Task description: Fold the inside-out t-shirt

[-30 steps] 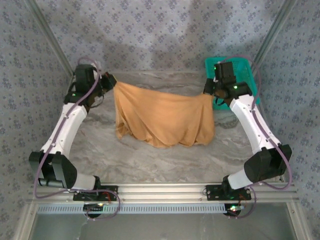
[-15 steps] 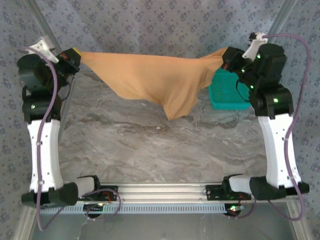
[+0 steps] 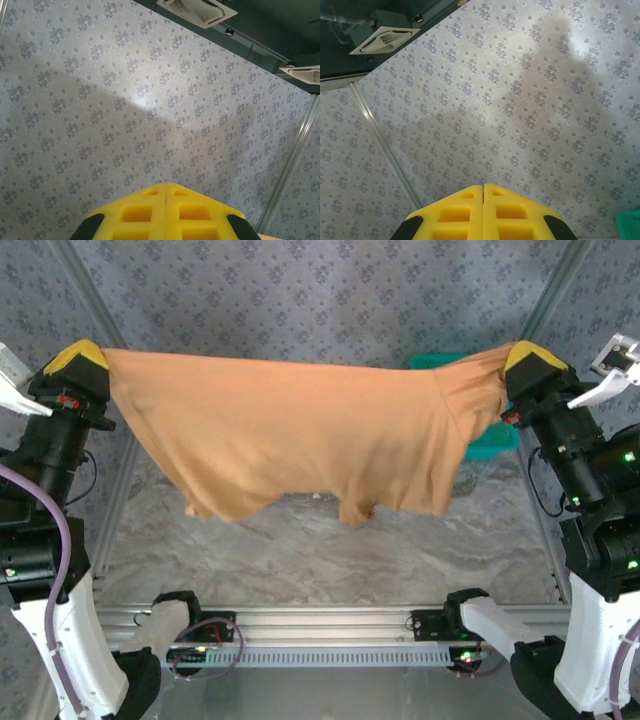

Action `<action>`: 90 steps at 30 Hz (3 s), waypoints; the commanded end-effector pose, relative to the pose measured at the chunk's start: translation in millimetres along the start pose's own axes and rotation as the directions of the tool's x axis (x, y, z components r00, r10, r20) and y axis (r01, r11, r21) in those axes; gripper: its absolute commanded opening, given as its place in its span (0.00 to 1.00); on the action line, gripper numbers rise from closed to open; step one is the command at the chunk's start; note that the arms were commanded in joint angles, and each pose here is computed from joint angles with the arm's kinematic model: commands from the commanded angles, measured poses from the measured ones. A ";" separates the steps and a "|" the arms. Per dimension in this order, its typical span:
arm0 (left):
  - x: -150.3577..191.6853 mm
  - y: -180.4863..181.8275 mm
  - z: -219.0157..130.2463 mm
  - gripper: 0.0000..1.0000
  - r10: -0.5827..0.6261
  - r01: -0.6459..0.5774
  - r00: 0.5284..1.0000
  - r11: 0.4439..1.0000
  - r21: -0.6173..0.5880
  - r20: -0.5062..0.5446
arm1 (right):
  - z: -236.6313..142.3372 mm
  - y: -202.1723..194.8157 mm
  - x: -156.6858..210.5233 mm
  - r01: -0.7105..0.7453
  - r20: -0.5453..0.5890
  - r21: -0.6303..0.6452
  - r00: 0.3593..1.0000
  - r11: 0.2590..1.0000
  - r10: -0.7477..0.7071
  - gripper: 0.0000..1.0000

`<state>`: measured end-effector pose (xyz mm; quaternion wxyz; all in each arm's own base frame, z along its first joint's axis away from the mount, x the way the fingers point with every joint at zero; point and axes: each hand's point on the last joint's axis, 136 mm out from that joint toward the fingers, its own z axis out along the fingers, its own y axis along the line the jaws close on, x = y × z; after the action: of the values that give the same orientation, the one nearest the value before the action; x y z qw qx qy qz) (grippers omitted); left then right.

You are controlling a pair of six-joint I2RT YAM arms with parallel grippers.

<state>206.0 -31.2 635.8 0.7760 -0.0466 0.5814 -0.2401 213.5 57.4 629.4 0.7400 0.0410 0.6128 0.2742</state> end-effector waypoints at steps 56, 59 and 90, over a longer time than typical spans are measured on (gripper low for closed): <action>583.5 210.4 -117.0 0.07 -0.606 -0.065 0.167 0.781 -0.622 -0.778 | -38.1 -224.9 511.0 0.431 -0.915 0.402 0.154 0.808 0.373 0.60; 566.5 229.5 -112.9 0.00 -0.633 -0.082 0.212 0.748 -0.659 -0.745 | -43.3 -235.3 529.9 0.433 -0.902 0.425 0.134 0.795 0.410 0.59; 504.4 271.4 -114.6 0.00 -0.697 -0.021 0.434 0.626 -0.779 -0.572 | 85.0 -262.0 560.9 0.355 -0.863 0.504 0.236 0.787 0.447 0.54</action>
<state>286.2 13.0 52.7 0.2281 -0.3305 0.9011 -0.1638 429.9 113.1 60.2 0.1396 0.1026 0.9840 0.0418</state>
